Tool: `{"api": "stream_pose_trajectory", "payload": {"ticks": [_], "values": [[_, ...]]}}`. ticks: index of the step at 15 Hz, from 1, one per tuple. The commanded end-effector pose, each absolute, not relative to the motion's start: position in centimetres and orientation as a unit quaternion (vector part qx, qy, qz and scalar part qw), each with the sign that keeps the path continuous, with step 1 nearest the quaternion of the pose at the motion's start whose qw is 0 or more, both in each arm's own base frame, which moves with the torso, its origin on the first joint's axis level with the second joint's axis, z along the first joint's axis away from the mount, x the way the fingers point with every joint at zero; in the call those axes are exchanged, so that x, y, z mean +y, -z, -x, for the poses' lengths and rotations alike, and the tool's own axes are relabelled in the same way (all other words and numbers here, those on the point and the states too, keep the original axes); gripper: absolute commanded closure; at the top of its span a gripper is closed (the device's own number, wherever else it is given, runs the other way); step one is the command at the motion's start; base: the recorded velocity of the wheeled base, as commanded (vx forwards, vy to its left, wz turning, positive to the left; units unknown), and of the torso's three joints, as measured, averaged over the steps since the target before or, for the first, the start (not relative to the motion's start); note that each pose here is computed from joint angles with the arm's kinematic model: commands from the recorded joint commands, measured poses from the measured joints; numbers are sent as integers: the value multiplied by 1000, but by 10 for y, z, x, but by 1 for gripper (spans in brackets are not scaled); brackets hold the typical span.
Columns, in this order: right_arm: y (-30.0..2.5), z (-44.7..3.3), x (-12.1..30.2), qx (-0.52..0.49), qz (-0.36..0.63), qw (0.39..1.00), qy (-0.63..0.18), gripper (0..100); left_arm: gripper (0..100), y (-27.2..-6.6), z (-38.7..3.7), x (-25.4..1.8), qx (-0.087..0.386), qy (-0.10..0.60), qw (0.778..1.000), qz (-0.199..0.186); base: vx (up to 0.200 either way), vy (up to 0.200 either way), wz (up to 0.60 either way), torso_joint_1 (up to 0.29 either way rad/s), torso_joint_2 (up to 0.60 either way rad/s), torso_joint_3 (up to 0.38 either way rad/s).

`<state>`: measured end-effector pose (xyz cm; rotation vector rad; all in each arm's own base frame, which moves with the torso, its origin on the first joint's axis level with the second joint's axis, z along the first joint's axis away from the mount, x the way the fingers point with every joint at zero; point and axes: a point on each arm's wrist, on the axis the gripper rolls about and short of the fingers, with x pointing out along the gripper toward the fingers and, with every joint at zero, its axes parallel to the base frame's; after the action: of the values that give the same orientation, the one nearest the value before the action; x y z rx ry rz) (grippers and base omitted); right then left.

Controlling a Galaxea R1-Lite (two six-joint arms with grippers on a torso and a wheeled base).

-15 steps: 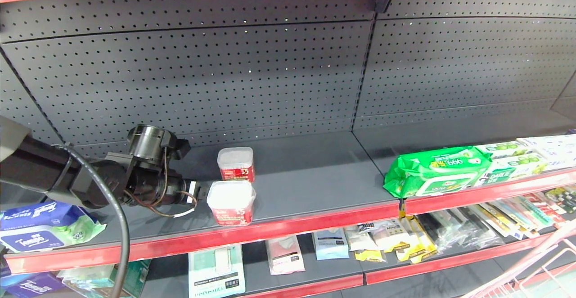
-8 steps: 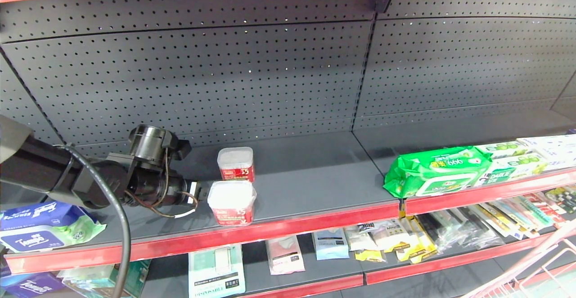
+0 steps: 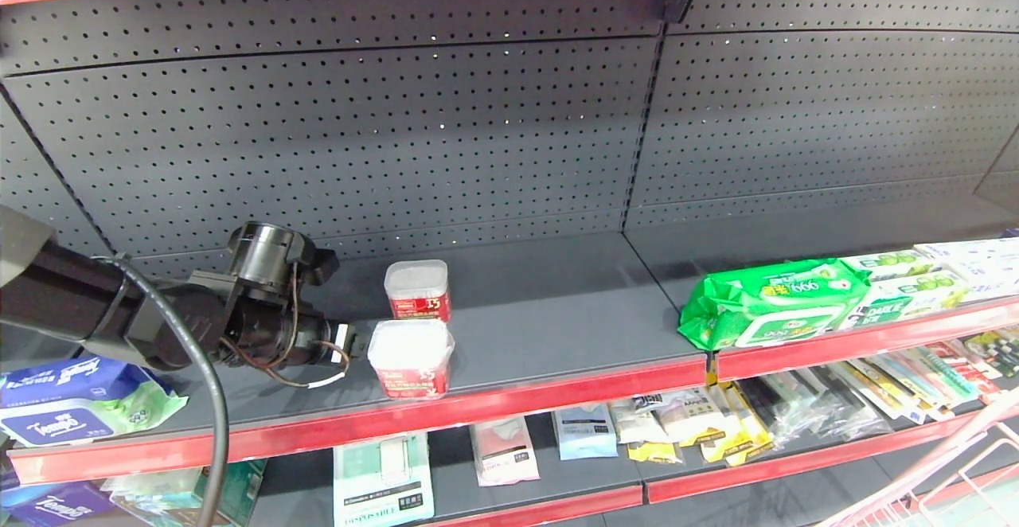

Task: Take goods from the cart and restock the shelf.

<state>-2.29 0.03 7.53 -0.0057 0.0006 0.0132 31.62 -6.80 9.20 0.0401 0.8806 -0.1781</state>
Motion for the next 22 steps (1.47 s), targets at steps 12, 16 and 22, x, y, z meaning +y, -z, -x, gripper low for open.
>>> {"api": "stream_pose_trajectory", "payload": {"ticks": [12,16,22], "values": [[-75,23,0,1,3,1000,-6,0,0,-110,-303,-49,422,63,904,-19,0,0,0,0,0,0],[-75,23,0,1,3,1000,-7,0,0,-103,-306,-55,430,75,899,-26,0,0,0,0,0,0],[-75,23,0,1,3,1000,-7,0,0,-97,-308,-63,437,87,894,-33,0,0,0,0,0,0]]}}
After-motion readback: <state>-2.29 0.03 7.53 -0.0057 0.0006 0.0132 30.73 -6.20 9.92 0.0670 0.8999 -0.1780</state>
